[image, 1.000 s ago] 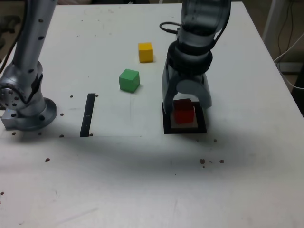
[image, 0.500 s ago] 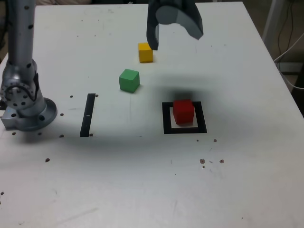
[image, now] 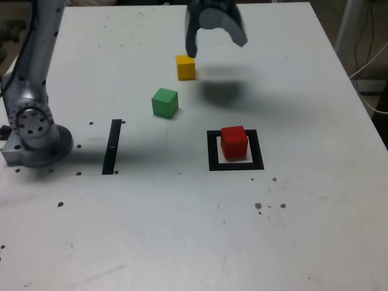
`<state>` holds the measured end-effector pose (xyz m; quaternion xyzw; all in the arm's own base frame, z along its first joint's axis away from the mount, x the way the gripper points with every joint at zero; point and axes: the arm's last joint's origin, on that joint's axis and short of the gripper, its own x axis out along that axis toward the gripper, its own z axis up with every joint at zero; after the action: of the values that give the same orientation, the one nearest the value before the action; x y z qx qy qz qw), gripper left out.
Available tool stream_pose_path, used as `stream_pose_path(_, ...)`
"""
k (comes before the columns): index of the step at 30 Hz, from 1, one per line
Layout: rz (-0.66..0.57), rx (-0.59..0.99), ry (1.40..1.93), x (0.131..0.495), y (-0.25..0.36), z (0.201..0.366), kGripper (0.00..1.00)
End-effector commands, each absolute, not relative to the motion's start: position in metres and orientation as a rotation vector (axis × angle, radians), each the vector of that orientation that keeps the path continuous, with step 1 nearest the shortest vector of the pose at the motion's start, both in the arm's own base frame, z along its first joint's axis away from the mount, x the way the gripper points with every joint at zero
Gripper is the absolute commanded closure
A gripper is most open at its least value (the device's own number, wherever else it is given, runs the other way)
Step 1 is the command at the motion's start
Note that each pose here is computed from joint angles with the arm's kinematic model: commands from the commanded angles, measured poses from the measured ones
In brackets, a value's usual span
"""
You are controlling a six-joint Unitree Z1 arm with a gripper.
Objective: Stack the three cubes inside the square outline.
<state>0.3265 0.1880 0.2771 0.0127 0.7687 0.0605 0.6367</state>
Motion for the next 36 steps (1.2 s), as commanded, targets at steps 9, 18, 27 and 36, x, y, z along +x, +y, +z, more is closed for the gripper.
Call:
stream_pose_path(9, 0.169, -0.065, 1.775, 0.285, 0.237, 0.266, 0.00)
stream_pose_path(18, 0.153, -0.081, 1.833, 0.272, 0.233, 0.239, 0.01)
stream_pose_path(27, 0.182, -0.067, 1.786, 0.278, 0.235, 0.229, 0.10)
stream_pose_path(36, 0.175, -0.059, 1.764, 0.285, 0.240, 0.216, 0.22)
